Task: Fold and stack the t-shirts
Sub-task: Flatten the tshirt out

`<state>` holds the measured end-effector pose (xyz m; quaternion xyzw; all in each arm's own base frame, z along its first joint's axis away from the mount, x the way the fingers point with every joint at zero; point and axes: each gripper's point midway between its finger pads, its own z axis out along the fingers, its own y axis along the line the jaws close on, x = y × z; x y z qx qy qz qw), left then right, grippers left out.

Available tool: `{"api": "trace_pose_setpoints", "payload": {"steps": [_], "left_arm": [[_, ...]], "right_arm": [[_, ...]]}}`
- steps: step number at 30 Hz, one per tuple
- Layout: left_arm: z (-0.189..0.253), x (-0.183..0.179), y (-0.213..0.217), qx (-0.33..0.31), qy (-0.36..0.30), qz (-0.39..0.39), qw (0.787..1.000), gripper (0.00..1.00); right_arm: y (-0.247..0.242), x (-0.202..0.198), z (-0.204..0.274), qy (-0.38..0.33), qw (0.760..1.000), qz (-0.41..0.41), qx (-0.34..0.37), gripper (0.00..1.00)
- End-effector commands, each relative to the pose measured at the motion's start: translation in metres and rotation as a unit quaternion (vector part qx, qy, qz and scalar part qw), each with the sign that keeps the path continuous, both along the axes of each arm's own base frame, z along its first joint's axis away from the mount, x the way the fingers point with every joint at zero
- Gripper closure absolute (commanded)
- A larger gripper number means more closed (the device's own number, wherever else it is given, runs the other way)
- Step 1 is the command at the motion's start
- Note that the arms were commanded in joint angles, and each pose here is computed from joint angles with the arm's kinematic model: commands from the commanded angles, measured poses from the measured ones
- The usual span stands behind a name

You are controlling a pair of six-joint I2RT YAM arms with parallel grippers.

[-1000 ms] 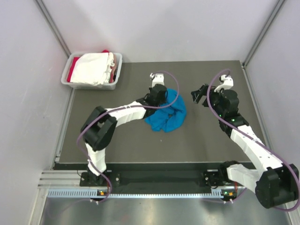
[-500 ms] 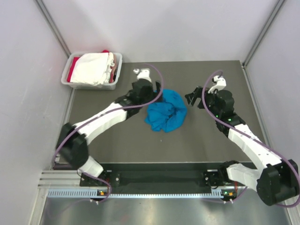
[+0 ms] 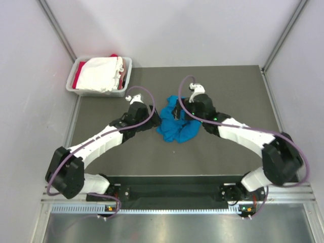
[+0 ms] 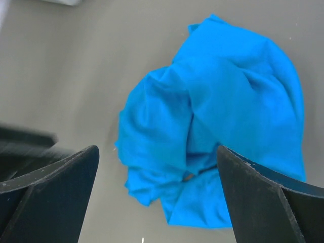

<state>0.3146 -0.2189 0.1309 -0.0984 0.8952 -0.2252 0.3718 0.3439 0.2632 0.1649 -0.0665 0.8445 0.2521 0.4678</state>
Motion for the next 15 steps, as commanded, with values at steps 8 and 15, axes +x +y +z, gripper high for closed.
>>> {"api": "trace_pose_setpoints", "payload": {"steps": [8, 15], "left_arm": [[0.024, -0.012, 0.024, -0.045, -0.019, 0.057, 0.997, 0.12], [0.022, -0.006, -0.004, -0.068, -0.019, -0.004, 0.997, 0.19]], "right_arm": [[-0.001, 0.028, 0.004, 0.031, 0.996, -0.033, -0.075, 0.00], [-0.048, -0.006, 0.079, -0.068, 0.995, -0.074, -0.020, 0.00]]}}
